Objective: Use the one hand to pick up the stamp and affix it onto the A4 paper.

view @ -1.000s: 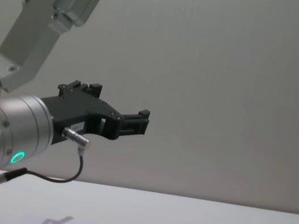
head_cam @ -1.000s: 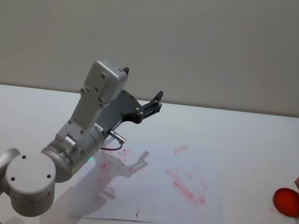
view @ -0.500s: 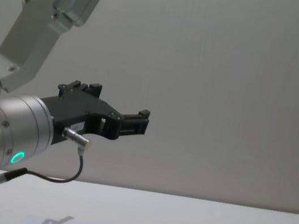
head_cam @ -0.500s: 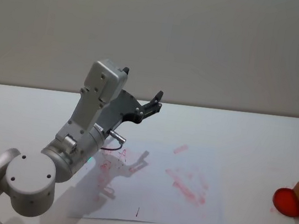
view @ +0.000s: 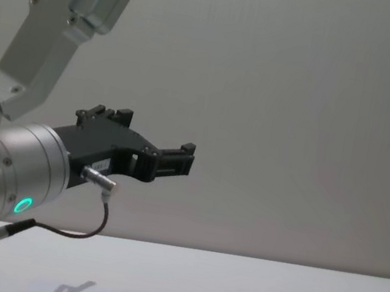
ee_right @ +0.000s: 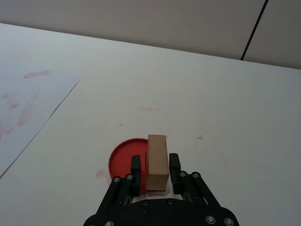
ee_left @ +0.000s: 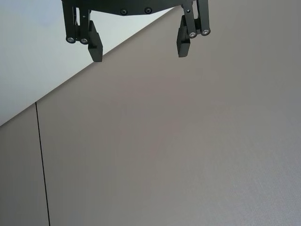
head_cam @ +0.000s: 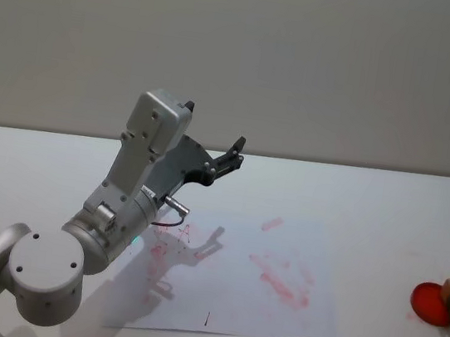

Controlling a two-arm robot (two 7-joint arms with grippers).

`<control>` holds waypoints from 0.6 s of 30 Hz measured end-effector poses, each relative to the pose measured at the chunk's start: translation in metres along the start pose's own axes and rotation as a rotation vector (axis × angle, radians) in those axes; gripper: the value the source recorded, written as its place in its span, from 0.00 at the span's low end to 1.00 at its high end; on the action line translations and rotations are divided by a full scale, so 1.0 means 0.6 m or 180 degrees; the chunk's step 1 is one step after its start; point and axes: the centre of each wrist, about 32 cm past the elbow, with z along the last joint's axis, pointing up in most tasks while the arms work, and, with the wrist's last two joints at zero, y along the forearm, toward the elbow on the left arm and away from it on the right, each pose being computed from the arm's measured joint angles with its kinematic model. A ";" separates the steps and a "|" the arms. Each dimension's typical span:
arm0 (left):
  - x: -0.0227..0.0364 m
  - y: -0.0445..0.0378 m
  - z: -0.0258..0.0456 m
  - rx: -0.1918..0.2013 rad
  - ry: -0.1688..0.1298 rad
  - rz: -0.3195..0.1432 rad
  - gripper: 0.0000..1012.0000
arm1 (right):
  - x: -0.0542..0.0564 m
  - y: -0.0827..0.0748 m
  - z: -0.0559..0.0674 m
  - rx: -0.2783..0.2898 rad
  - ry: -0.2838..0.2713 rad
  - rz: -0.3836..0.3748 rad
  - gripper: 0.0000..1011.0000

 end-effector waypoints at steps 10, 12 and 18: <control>0.0000 0.000 0.000 0.0000 0.0000 0.0000 0.99 | -0.001 0.000 -0.001 -0.0011 0.0002 0.0001 0.63; 0.0000 0.000 0.000 0.0000 0.0000 0.0000 0.99 | -0.001 0.000 -0.001 -0.0013 0.0002 0.0001 0.69; 0.0000 0.000 0.000 0.0000 0.0000 0.0000 0.99 | -0.001 0.000 -0.002 -0.0017 0.0002 0.0000 0.87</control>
